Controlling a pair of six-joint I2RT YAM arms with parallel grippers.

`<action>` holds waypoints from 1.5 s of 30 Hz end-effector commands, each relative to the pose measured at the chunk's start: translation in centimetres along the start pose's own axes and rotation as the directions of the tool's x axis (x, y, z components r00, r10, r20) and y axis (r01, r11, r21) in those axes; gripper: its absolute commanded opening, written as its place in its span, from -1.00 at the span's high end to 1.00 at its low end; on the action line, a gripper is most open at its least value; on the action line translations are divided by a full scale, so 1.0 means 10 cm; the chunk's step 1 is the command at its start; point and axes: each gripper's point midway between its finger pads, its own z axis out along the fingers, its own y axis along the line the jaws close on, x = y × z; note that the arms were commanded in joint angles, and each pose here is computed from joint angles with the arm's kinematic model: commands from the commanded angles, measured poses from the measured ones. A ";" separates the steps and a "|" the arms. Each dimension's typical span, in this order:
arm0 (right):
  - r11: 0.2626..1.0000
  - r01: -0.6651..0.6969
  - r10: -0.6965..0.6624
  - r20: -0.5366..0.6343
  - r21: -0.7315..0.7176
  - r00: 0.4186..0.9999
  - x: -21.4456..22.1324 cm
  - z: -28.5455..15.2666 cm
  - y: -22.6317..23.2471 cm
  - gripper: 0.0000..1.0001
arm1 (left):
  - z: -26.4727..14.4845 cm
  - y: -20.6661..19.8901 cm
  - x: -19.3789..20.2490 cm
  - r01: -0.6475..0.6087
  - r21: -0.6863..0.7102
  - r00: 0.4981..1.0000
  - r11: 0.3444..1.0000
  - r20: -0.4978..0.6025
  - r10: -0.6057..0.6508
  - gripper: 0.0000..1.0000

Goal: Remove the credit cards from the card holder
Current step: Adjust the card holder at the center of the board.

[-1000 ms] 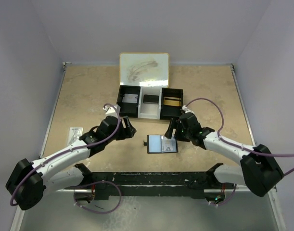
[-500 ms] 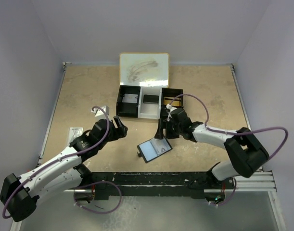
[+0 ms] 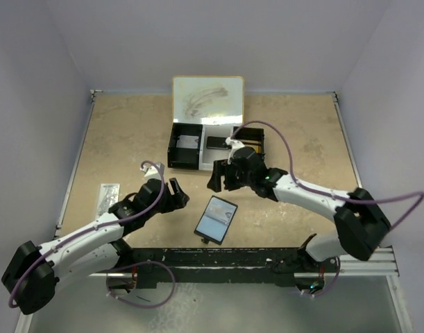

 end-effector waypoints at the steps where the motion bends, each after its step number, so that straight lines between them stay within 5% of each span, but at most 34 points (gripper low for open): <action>1: 0.972 -0.197 0.183 0.111 0.127 0.977 0.04 -0.32 -0.25 -0.49 | 0.07 -0.34 0.19 0.048 0.177 0.997 0.983 -0.073 -0.035 -0.34; 4: 0.954 -0.282 0.272 0.102 0.106 0.957 0.35 -0.38 -0.33 -0.42 | 0.10 -0.40 0.29 0.032 0.197 0.995 0.980 -0.098 -0.013 -0.32; 11: 0.842 -0.463 0.496 0.059 -0.277 0.866 0.66 -0.60 0.21 -0.27 | 0.18 -0.45 0.42 -0.007 0.202 0.991 0.979 -0.132 0.035 -0.15; 20: 0.790 -0.609 0.613 0.093 -0.063 0.785 0.90 -0.40 -0.17 -0.34 | 0.23 -0.53 0.63 -0.049 0.218 0.979 0.975 -0.185 0.090 -0.03; 28: 0.821 -0.564 0.569 0.041 -0.091 0.821 0.69 -0.19 0.10 -0.32 | 0.20 -0.31 0.67 -0.019 0.145 0.985 0.989 -0.166 0.043 0.12; 36: 0.930 -0.363 0.366 0.045 -0.060 0.929 0.21 0.08 0.21 -0.37 | 0.14 -0.25 0.58 0.005 0.107 0.992 0.994 -0.125 0.009 0.18; 45: 0.784 -0.577 0.604 0.069 -0.229 0.794 0.52 -0.21 0.40 -0.24 | 0.08 -0.24 0.26 0.018 0.055 1.000 0.998 -0.002 -0.018 0.20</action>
